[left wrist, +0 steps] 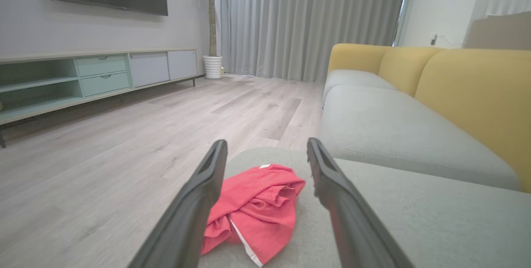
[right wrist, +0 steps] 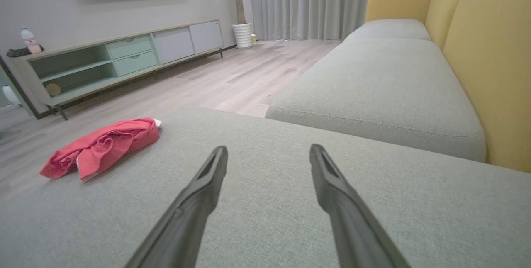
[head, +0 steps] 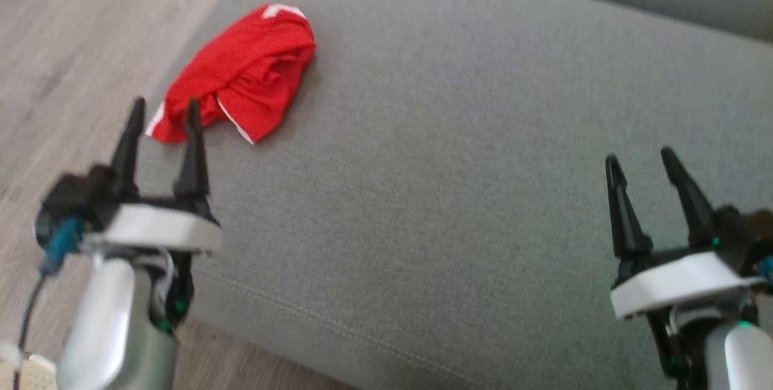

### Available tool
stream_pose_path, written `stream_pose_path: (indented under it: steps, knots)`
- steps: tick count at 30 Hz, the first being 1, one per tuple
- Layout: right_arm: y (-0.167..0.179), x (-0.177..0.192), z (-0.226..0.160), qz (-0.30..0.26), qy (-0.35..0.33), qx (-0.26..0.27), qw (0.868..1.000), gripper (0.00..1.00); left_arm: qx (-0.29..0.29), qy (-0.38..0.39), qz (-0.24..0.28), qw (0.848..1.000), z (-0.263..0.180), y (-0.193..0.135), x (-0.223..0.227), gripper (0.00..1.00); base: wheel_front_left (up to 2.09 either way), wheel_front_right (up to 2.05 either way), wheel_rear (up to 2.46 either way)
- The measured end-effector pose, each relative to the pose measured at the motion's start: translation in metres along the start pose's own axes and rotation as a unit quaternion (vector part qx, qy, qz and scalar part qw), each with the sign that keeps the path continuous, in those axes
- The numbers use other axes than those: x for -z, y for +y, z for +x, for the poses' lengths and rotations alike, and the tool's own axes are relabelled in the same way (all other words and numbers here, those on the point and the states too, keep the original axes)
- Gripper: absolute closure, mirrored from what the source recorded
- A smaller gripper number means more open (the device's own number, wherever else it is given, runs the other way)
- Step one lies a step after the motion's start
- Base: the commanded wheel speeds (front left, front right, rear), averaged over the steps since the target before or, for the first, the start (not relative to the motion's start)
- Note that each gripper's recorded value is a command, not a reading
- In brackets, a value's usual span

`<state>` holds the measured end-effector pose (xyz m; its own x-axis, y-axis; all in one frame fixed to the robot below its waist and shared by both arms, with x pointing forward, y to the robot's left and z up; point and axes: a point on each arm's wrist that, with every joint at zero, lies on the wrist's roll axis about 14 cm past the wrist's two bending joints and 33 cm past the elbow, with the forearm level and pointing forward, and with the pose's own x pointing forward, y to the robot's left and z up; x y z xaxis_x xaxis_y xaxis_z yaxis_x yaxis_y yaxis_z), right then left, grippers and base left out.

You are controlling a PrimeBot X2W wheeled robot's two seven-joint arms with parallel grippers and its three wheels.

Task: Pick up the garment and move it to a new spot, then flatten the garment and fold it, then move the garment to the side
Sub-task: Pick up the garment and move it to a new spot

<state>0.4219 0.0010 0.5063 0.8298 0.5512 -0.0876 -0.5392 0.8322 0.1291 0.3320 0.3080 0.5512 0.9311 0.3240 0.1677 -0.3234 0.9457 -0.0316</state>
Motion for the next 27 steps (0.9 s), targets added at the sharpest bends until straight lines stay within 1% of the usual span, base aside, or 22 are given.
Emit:
stream_pose_path:
  steps: [4,6,10,13,17,22,23,24,25,27]
  knots:
    - [-0.002,0.004,0.018,-0.007,0.007,-0.007,1.0,0.0,0.001,0.04,0.007,0.999,0.033,0.005,0.028,0.0,0.0,0.0,0.0]
    - [-0.003,0.006,0.028,-0.009,0.007,-0.01,1.0,0.0,0.008,0.064,0.012,0.998,0.05,0.002,0.044,0.0,0.0,0.0,0.0]
    - [-0.012,0.014,0.043,-0.005,0.011,-0.01,1.0,0.0,0.012,0.135,0.024,0.991,0.076,0.003,0.089,0.0,0.0,0.0,0.0]
    - [-0.019,0.022,0.047,-0.003,0.017,-0.009,1.0,0.0,0.01,0.202,0.036,0.979,0.08,0.008,0.129,0.0,0.0,0.0,0.0]
    - [-0.031,0.031,0.046,0.001,0.027,0.006,1.0,0.0,0.007,0.285,0.049,0.957,0.075,0.013,0.171,0.0,0.0,0.0,0.0]
    - [-0.044,0.038,0.042,0.002,0.036,0.023,0.999,0.0,-0.01,0.373,0.037,0.927,0.062,0.016,0.207,0.0,0.0,0.0,0.0]
    - [-0.046,0.038,0.041,0.002,0.036,0.026,0.999,0.0,-0.013,0.385,0.036,0.922,0.059,0.017,0.211,0.08,0.0,0.0,0.0]
    - [-0.049,0.04,0.04,0.002,0.037,0.03,0.999,0.0,-0.016,0.397,0.035,0.917,0.058,0.018,0.215,0.65,0.0,0.0,0.0]
    - [-0.051,0.041,0.039,0.002,0.038,0.034,0.999,0.0,-0.016,0.399,0.032,0.916,0.059,0.017,0.217,1.0,0.0,0.0,0.0]
    - [-0.056,0.042,0.038,0.003,0.039,0.04,0.998,0.0,-0.015,0.397,0.027,0.917,0.062,0.015,0.218,1.0,0.0,0.0,0.0]
